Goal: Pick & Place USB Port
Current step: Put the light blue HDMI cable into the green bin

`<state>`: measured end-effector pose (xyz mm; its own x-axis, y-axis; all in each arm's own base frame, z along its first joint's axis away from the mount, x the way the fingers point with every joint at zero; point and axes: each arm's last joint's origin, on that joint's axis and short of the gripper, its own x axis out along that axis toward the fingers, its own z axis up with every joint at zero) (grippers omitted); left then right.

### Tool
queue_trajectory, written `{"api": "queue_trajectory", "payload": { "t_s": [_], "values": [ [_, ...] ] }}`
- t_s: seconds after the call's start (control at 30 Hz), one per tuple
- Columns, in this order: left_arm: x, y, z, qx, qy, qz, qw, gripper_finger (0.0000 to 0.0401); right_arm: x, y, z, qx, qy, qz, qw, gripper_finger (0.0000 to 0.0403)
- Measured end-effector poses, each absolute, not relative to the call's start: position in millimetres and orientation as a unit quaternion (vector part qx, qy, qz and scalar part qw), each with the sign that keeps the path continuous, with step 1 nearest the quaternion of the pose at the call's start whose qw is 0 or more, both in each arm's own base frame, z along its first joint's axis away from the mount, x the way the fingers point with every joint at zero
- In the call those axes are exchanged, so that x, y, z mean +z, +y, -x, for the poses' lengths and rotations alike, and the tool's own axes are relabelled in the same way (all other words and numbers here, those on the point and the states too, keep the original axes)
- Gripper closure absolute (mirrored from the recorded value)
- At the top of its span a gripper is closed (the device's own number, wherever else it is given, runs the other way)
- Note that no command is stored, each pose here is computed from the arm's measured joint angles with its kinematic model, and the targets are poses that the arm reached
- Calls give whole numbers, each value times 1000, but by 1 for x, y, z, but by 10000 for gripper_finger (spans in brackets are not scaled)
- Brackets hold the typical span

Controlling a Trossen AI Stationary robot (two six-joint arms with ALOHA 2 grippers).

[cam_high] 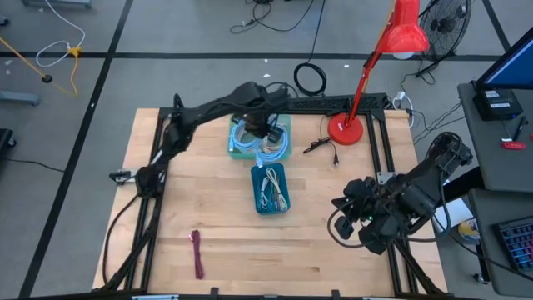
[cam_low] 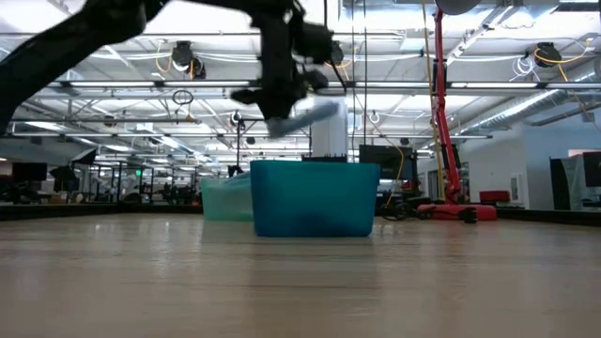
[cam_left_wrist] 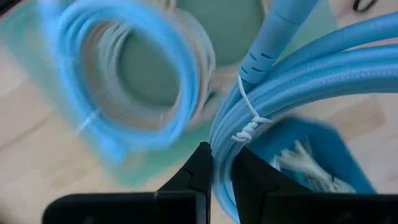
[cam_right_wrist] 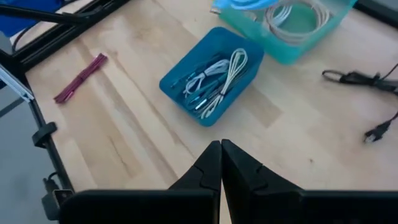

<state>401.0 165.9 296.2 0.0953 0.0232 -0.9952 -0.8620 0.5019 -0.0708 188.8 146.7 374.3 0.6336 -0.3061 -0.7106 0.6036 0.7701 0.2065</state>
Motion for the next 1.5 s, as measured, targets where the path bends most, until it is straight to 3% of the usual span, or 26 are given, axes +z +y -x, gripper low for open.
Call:
{"api": "queue_trajectory", "payload": {
  "t_s": [0.1,0.27,0.43,0.83,1.5],
  "values": [
    [280,181,-406,336,569,405,632,368,367,150,-187,-263,345,-222,873,403],
    [269,195,-401,373,582,386,610,368,350,155,-183,-273,365,-231,859,403],
    [271,200,-406,369,564,355,648,368,339,155,-179,-282,377,-239,849,403],
    [272,211,-429,358,458,393,712,368,349,147,-172,-275,349,-260,857,403],
    [227,223,-420,382,550,403,623,368,349,147,-172,-273,348,-268,856,403]
  ]
}}
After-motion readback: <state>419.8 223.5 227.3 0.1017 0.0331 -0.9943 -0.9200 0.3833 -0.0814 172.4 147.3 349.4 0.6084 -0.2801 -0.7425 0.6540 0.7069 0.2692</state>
